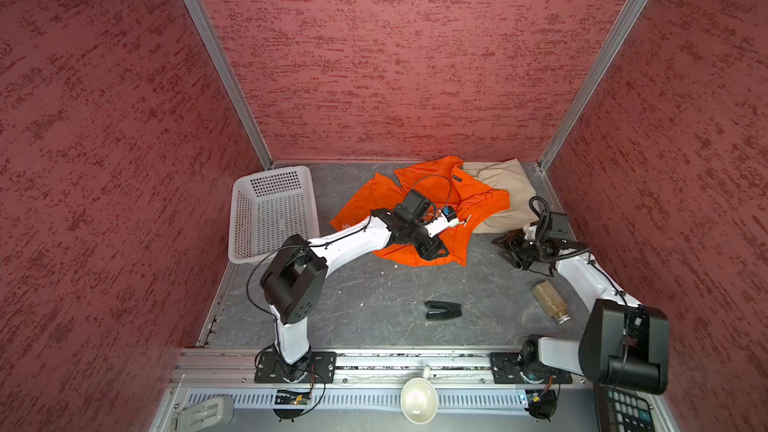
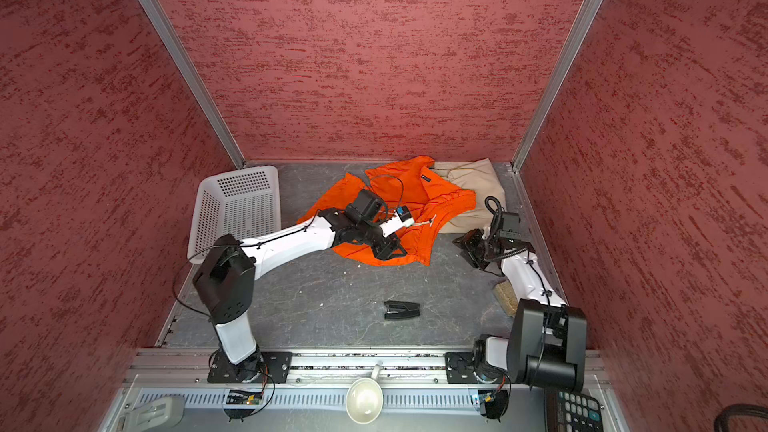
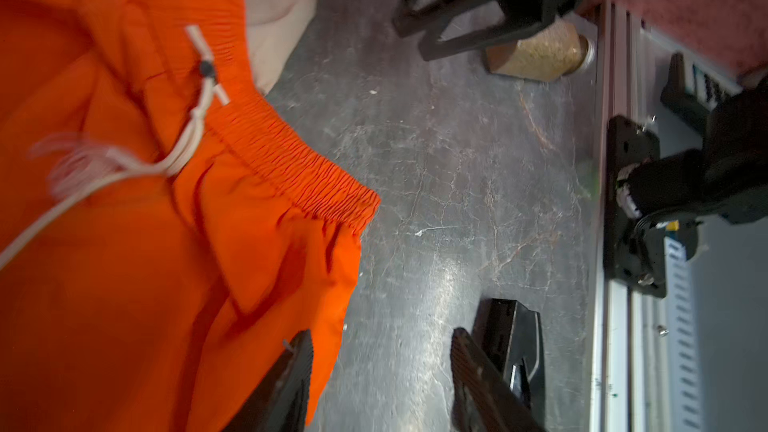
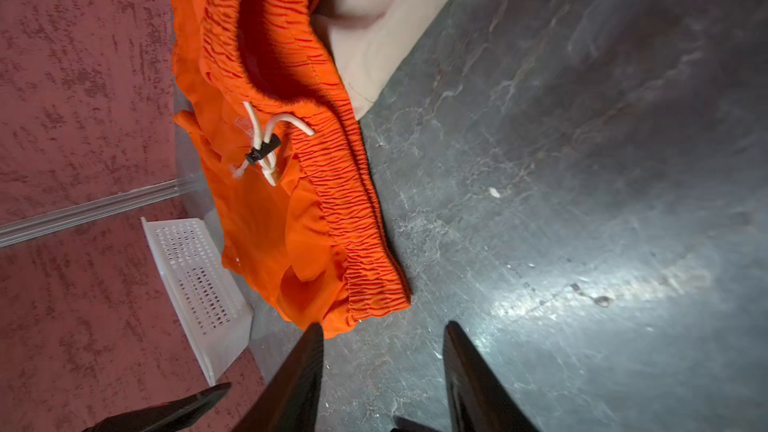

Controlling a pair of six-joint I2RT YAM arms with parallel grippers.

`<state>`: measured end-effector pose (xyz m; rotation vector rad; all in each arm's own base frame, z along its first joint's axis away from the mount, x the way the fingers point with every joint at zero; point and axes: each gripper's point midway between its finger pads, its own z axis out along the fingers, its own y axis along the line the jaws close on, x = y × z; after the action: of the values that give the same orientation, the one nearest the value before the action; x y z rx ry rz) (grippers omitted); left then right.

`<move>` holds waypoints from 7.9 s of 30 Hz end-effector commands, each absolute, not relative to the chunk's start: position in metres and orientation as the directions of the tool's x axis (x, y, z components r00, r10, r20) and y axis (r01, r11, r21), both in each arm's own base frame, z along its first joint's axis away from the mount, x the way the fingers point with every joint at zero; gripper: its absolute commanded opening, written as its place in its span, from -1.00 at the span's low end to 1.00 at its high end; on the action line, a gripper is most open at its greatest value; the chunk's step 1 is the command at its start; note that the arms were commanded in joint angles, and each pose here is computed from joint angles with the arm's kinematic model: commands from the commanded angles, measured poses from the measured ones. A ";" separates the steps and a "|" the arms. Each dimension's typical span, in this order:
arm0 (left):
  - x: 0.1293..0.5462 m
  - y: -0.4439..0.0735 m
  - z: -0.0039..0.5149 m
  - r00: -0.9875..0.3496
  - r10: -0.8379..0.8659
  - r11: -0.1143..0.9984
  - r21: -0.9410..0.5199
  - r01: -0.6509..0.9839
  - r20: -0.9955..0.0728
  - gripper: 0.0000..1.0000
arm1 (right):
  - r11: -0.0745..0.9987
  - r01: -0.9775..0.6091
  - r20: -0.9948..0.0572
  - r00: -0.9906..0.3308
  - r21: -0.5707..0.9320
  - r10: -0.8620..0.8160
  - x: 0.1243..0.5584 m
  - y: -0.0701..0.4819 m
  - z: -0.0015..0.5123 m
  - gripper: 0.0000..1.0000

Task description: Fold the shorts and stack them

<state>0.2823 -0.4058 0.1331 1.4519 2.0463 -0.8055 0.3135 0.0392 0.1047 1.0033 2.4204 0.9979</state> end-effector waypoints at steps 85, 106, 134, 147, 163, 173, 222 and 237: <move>0.336 -0.353 0.240 -0.496 0.283 0.606 -0.248 0.756 -0.821 0.42 | 0.263 -0.007 -0.195 -0.688 0.965 0.698 0.407 0.126 0.351 -1.00; 0.358 -0.351 0.267 -0.411 0.175 0.646 -0.210 0.733 -0.895 0.51 | 0.251 -0.518 -0.488 -0.392 0.818 0.780 0.414 0.145 0.577 -1.00; 0.382 -0.297 0.213 -0.335 0.158 0.436 -0.239 0.867 -0.929 0.48 | 0.262 -0.625 -0.630 -0.488 0.735 0.603 0.387 0.177 0.613 -1.00; 0.380 -0.306 0.238 -0.177 0.140 0.305 -0.128 0.944 -0.974 0.40 | 0.265 -0.624 -0.650 -0.538 0.735 0.538 0.375 0.184 0.608 -1.00; 0.346 -0.329 0.218 -0.190 0.212 0.180 -0.153 0.972 -0.959 0.06 | 0.270 -0.627 -0.641 -0.494 0.731 0.587 0.377 0.174 0.620 -1.00; 0.355 -0.341 0.195 -0.253 0.199 0.193 -0.215 0.957 -0.947 0.00 | 0.259 -0.644 -0.644 -0.481 0.720 0.594 0.372 0.172 0.628 -1.00; 0.378 -0.118 0.355 -0.257 0.406 0.772 0.179 0.609 -0.877 -1.00 | 0.349 -0.176 -0.390 -0.451 0.921 0.803 0.351 0.095 0.472 -1.00; 0.366 -0.089 0.385 -0.226 0.453 0.785 0.265 0.560 -0.863 -1.00 | 0.321 0.077 -0.218 -0.583 0.944 0.782 0.314 0.099 0.404 -1.00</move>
<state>0.3554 -0.0979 0.3835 0.7618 1.8597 -0.1660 0.3027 0.0995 0.4099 0.7382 1.8627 1.3072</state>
